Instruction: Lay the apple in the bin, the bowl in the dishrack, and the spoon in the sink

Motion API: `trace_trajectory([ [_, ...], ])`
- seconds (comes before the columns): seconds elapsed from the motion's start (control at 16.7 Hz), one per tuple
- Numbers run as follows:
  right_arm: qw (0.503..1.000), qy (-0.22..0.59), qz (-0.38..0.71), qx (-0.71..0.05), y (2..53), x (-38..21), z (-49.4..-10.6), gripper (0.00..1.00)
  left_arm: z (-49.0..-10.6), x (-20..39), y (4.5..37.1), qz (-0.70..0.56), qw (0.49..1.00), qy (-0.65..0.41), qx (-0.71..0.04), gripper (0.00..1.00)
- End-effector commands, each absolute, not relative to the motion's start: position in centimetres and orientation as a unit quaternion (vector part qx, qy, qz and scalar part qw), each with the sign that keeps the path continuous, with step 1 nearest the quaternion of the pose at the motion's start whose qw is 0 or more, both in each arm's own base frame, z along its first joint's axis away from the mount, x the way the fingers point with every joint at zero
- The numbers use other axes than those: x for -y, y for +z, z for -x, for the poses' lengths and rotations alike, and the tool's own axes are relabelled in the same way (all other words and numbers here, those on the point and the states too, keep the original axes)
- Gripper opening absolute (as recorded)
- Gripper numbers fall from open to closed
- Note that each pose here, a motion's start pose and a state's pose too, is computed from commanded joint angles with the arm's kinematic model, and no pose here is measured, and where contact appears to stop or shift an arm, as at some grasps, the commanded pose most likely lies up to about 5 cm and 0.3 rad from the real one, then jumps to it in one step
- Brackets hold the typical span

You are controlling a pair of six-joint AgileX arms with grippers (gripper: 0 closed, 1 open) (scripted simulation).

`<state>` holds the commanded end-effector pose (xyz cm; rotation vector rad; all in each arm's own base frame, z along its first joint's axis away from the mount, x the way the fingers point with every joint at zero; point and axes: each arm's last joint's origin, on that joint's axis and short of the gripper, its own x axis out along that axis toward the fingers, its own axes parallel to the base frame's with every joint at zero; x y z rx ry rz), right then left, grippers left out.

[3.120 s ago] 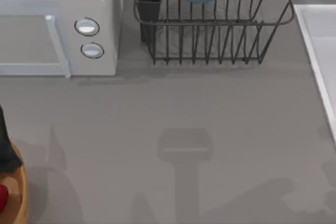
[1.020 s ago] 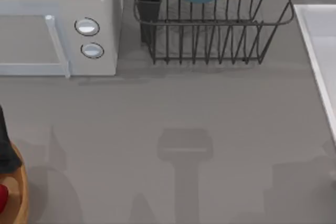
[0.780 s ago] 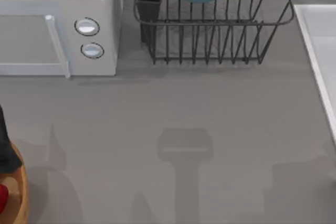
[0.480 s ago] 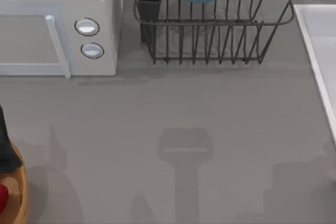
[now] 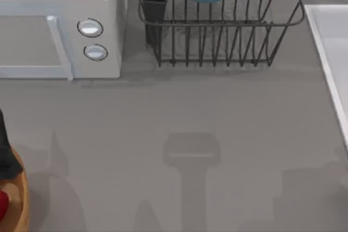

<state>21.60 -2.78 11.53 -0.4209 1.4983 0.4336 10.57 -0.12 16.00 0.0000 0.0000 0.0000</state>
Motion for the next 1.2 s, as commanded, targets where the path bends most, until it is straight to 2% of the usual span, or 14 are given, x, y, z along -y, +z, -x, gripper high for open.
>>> trace_trajectory([
  [0.66,0.688,0.195,0.188,-0.673,21.0,2.8,-21.7,0.00,-10.6,0.1,16.0,0.000,1.000,0.000,0.000,1.00],
  [1.02,0.690,0.195,0.188,-0.672,21.3,2.7,-21.6,0.00,-10.6,0.1,16.0,0.000,1.000,0.000,0.000,1.00],
  [1.2,0.684,0.198,0.186,-0.677,21.8,2.9,-22.8,0.00,-10.6,0.1,16.0,0.000,1.000,0.000,0.000,1.00],
])
